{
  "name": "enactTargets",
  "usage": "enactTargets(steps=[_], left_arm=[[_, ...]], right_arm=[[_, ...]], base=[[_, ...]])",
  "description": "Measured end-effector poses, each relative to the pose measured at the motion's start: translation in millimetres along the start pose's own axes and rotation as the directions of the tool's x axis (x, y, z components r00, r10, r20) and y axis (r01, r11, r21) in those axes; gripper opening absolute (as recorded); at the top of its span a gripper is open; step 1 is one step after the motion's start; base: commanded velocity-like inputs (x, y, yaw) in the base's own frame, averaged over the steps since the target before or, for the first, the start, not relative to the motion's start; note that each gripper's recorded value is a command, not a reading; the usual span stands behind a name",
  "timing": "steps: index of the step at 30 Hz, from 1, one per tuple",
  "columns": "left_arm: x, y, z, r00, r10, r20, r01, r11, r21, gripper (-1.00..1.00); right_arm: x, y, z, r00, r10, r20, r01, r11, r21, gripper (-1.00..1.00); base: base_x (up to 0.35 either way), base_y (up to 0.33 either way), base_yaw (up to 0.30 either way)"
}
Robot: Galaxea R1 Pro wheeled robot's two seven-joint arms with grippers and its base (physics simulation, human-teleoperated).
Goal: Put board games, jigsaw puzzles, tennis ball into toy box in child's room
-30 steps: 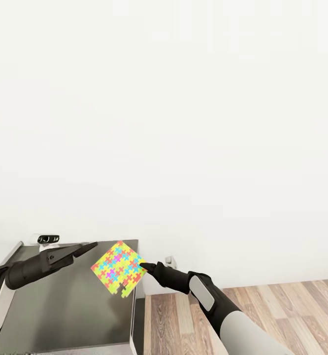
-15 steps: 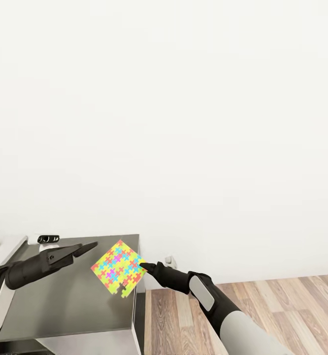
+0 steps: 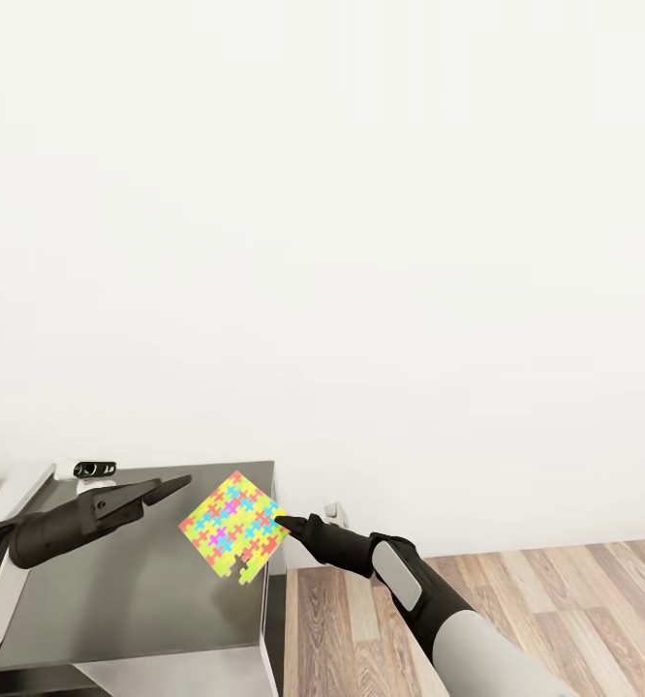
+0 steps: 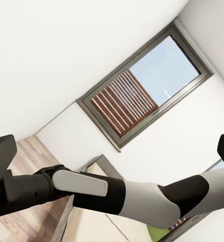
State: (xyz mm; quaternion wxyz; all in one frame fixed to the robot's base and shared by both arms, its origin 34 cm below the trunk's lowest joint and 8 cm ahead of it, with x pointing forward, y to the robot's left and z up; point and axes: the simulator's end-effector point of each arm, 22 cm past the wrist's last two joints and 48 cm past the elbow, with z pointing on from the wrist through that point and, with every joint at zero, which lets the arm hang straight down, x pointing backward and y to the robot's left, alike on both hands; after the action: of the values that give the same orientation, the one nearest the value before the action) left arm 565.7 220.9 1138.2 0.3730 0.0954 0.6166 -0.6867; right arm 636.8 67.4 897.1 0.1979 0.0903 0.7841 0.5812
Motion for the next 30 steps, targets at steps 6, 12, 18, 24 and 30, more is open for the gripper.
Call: enactTargets(steps=[6, 12, 18, 24, 30], left_arm=[[-2, -5, 0.1, 1.000, -0.005, -0.003, 0.005, 1.000, -0.004, 1.00], [-5, -10, 0.6, 1.000, -0.006, -0.004, 0.006, 1.000, -0.007, 1.00], [-9, -17, 2.1, 1.000, -0.001, -0.005, 0.001, 1.000, -0.005, 1.00], [-12, -22, 2.5, 1.000, -0.001, -0.006, 0.001, 1.000, -0.007, 1.00], [-12, -27, 3.1, 1.000, -0.002, -0.009, 0.002, 1.000, -0.008, 1.00]], right_arm=[[0, 6, -2.2, 1.000, 0.000, 0.000, 0.000, 1.000, 0.000, -1.00], [0, 11, -4.5, 1.000, 0.002, 0.001, -0.002, 1.000, -0.001, -1.00], [2, 16, -6.8, 1.000, 0.002, 0.002, -0.002, 1.000, 0.001, -1.00], [-5, 18, -11.5, 1.000, 0.019, 0.024, -0.020, 1.000, 0.006, -1.00], [-19, 20, -20.2, 0.996, 0.057, 0.074, -0.057, 0.998, -0.002, -1.00]], base=[[0.000, 0.000, 0.000], [0.000, 0.000, 0.000], [0.000, 0.000, 0.000], [0.000, 0.000, 0.000], [0.000, 0.000, 0.000]])
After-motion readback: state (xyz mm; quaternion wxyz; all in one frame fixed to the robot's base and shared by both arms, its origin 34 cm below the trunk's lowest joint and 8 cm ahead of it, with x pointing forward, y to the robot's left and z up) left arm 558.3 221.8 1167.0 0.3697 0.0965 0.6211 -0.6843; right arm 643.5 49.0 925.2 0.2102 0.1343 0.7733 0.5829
